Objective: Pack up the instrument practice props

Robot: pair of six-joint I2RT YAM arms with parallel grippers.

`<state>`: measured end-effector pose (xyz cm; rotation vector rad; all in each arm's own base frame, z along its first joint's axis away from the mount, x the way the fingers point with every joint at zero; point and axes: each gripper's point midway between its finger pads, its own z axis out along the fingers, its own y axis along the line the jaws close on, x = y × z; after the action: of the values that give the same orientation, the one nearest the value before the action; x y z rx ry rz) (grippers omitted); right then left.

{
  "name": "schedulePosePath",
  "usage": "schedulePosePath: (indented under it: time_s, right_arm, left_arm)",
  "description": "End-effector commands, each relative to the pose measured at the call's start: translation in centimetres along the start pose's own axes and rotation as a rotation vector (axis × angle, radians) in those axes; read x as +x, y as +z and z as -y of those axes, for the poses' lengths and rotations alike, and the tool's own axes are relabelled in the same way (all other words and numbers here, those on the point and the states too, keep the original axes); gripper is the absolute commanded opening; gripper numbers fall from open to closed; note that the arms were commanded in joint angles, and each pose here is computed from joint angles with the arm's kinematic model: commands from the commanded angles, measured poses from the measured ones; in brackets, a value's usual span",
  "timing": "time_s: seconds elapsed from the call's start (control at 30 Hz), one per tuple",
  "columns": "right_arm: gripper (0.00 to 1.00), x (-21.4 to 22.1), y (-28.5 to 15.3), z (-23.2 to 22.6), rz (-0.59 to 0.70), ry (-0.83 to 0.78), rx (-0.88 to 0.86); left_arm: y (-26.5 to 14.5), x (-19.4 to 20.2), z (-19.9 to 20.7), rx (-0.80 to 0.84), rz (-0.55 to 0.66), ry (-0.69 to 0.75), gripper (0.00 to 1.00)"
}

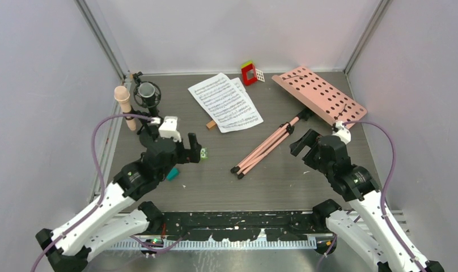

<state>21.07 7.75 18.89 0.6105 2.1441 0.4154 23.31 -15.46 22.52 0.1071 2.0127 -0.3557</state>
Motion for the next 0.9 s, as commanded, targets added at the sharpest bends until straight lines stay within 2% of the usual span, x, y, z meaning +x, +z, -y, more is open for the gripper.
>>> schedulePosePath:
  time_s: [0.0,0.13,0.33,0.43,0.57,0.77,0.87]
  right_arm:
    - [1.00,-1.5,0.0,0.8,0.115,0.025,0.006]
    - [1.00,-1.4,-0.2,1.1,0.149,0.068,-0.023]
    - [1.00,-0.6,0.0,1.0,0.135,0.088,-0.060]
    - [1.00,-0.4,-0.1,0.7,0.119,0.081,-0.070]
    - [1.00,-0.3,-0.3,0.5,0.110,0.076,-0.076]
    - [1.00,-0.2,-0.3,1.0,0.119,0.079,-0.072]
    - [1.00,-0.1,-0.2,1.0,0.119,0.085,-0.075]
  left_arm:
    - [-2.1,1.7,-5.5,-0.207,0.063,-0.097,1.00]
    - [-3.9,1.5,-9.9,-0.407,0.175,-0.167,1.00]
    - [-2.4,1.1,-12.7,-0.666,0.209,-0.089,1.00]
    - [0.5,1.2,-13.6,-0.663,0.183,-0.173,1.00]
    - [3.3,0.9,-16.8,-0.646,0.194,-0.338,0.97]
    - [4.3,-1.3,-18.3,-0.691,0.258,-0.263,0.97]
    - [4.8,-1.8,-18.9,-0.710,0.308,-0.219,0.94]
